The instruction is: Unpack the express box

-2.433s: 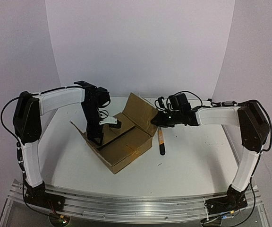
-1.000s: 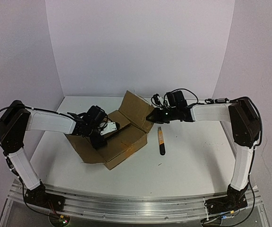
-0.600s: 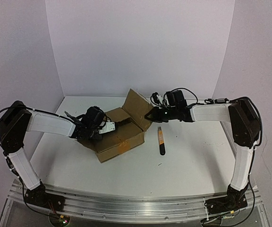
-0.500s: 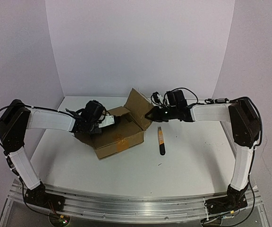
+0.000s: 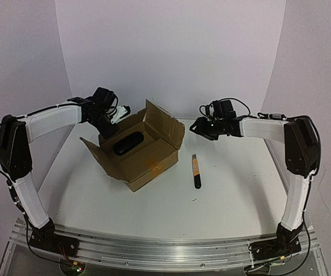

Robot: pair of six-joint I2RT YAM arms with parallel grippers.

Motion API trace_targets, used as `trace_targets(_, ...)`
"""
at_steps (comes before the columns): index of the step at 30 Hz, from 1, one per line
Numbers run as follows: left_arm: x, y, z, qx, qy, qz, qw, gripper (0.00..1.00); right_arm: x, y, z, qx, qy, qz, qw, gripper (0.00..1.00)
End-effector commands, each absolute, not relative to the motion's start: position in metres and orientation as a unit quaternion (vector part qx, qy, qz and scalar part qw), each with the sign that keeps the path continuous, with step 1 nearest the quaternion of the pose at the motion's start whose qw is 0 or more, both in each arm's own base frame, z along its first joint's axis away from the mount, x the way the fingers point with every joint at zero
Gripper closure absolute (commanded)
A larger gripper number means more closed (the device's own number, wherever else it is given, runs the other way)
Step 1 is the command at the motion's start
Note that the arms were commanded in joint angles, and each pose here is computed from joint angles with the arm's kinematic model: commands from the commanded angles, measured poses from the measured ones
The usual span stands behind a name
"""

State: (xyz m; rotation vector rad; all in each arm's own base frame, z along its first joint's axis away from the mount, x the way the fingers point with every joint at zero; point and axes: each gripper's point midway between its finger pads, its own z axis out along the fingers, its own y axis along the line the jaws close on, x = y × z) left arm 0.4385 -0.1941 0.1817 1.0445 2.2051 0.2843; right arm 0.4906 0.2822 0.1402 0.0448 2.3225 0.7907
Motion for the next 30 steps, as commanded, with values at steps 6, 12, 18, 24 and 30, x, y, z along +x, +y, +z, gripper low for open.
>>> trace_targets(6, 0.426, -0.230, 0.235, 0.345, 0.866, -0.016, 0.361, 1.00, 0.417, 0.307, 0.286, -0.125, 0.825, 0.246, 0.494, 0.45)
trace_targets(12, 0.401, -0.255, 0.212, 0.338, 0.885, -0.120, 0.298, 1.00, 0.365, 0.390, 0.306, -0.351, 0.729, 0.302, 0.504, 0.33)
trace_targets(18, 0.403, -0.253, 0.225, 0.287, 0.898, -0.131, 0.307, 1.00, 0.412, 0.408, 0.254, -0.193, 0.834, 0.264, 0.443, 0.33)
trace_targets(24, 0.395, -0.241, 0.227, 0.222, 0.910, -0.169, 0.308, 1.00, 0.417, 0.419, 0.189, -0.143, 0.912, 0.127, 0.362, 0.22)
trace_targets(30, 0.385, -0.227, 0.214, 0.159, 0.911, -0.270, 0.269, 1.00, 0.409, 0.439, 0.143, -0.177, 0.921, 0.055, 0.342, 0.02)
